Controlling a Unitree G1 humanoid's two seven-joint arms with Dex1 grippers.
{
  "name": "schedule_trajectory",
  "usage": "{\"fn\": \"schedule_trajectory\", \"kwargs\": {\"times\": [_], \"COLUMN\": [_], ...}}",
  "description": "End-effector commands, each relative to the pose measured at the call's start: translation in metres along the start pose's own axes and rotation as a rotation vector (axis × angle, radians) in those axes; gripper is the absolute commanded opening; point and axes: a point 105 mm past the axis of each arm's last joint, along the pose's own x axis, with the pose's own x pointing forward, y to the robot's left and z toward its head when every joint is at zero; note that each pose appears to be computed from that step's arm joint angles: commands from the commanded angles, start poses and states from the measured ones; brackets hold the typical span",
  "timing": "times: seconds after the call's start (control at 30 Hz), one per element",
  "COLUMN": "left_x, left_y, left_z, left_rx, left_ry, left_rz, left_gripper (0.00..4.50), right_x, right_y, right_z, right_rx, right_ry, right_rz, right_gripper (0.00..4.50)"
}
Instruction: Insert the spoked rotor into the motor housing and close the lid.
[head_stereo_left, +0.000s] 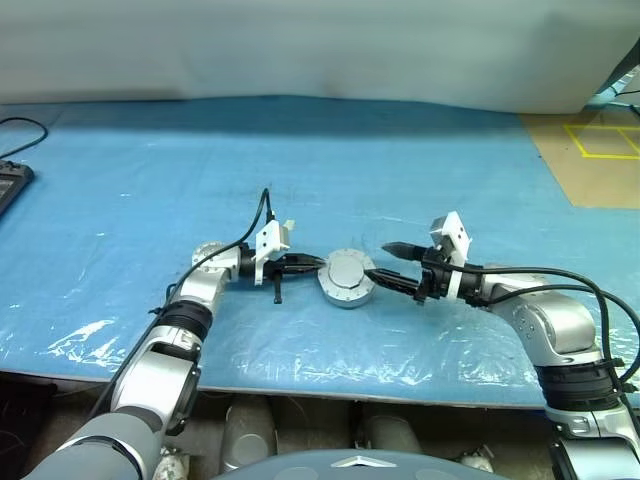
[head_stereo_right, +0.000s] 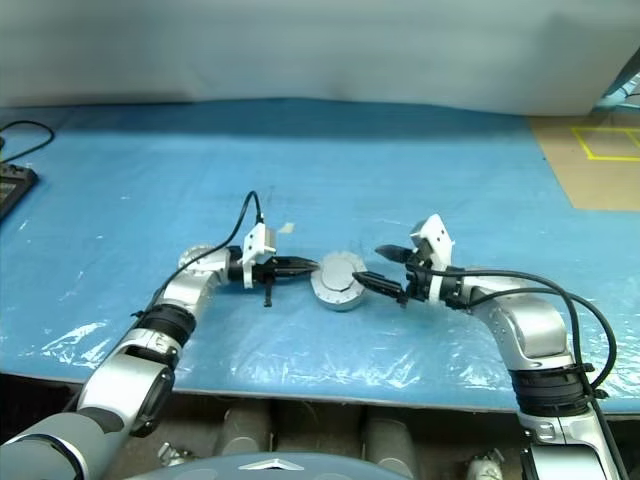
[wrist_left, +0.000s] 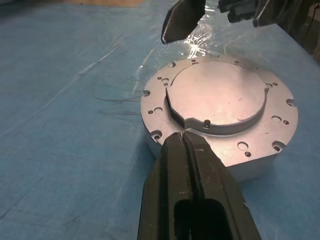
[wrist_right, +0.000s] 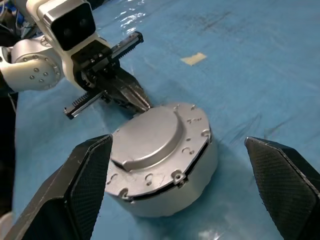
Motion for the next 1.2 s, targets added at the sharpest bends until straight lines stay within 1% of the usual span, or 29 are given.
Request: {"fn": "schedule_trajectory", "kwargs": {"times": [0.03,0.13,0.23,0.4,0.5,0.8,0.9,1.03,1.07,1.13,1.2], "left_x": [0.002,0.002,0.002,0.002,0.001,-0.001,-0.001,-0.002,-0.002,-0.002,-0.002], "left_y": [-0.001,0.0,0.0,0.0,0.0,-0.001,-0.001,-0.001,-0.001,-0.001,0.002], "left_z": [-0.002,-0.001,0.0,0.0,-0.001,-0.004,-0.005,-0.006,-0.007,-0.007,-0.007], "left_rx": [-0.014,-0.012,-0.011,-0.011,-0.012,-0.013,-0.011,-0.012,-0.013,-0.011,-0.014], "left_ry": [-0.001,-0.007,-0.009,-0.012,-0.01,-0.001,0.002,0.006,0.007,0.007,0.005], "left_rz": [0.002,0.005,0.005,0.007,0.009,0.015,0.017,0.019,0.02,0.027,0.054], "left_gripper": [0.0,0.0,0.0,0.0,0.0,0.0,0.0,0.0,0.0,0.0,0.0], "right_x": [-0.013,-0.017,-0.016,-0.01,-0.006,0.01,0.011,0.01,0.01,0.01,0.01], "right_y": [0.004,0.007,0.008,-0.001,0.0,0.009,0.007,0.004,0.004,0.005,0.005], "right_z": [0.011,0.005,-0.006,-0.025,-0.029,-0.034,-0.033,-0.034,-0.035,-0.035,-0.036], "right_rx": [0.098,0.23,0.323,0.45,0.495,0.533,0.556,0.556,0.555,0.554,0.552], "right_ry": [-0.058,-0.074,-0.066,-0.058,-0.067,-0.057,-0.079,-0.074,-0.071,-0.07,-0.066], "right_rz": [0.014,0.035,0.04,-0.009,-0.007,0.038,0.041,0.03,0.029,0.035,0.03], "right_gripper": [4.49,4.49,4.49,4.49,4.49,4.49,3.87,2.52,2.52,1.97,1.53]}}
